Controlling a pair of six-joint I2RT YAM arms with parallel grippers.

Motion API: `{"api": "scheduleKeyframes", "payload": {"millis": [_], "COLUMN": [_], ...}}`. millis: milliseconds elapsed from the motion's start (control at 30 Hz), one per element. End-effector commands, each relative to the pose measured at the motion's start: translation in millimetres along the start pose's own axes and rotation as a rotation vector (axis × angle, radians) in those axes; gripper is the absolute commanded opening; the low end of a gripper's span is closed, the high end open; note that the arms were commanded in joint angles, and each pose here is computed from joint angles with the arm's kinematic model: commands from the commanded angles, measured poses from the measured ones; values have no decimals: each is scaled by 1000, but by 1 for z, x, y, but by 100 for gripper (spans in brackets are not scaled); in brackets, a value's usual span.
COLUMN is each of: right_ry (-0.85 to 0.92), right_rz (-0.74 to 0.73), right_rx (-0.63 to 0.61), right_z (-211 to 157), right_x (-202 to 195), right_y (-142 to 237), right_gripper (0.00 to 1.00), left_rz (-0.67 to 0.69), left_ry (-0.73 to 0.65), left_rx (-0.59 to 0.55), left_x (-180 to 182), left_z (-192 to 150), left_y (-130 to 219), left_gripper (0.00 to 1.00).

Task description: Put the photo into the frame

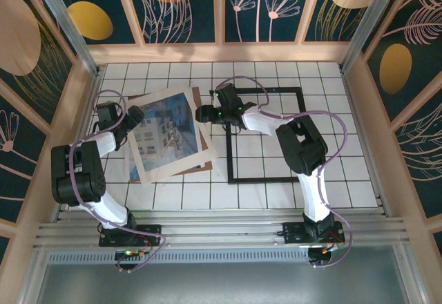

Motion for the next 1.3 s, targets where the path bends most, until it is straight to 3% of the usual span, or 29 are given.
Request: {"api": "scheduleKeyframes", "payload": {"millis": [0, 167, 733, 1267], "right_ry": [23, 29, 25, -29], "right_rz": [-96, -124, -157, -14], "right_rx": [-57, -46, 7, 81], "right_z": [11, 15, 9, 0], "right_x": [-24, -34, -48, -26], "right_y": [-4, -18, -42, -57], "right_gripper": [70, 73, 74, 69], "left_rz": [99, 76, -10, -80], "left_ry": [3, -27, -85, -59], "left_rx": [46, 126, 213, 272], "left_x": [22, 19, -4, -6], "left_z": [-16, -33, -61, -83], "left_y": [0, -6, -14, -23], "left_gripper": [95, 95, 89, 84]}}
Point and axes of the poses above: each hand's point on the last joint's axis, 136 mm out from that joint toward the fingers, its own y axis back along the fingers, its own x axis along the line the jaws close on, z = x × y, the point moved 1 cm from there along y, back along the fingers
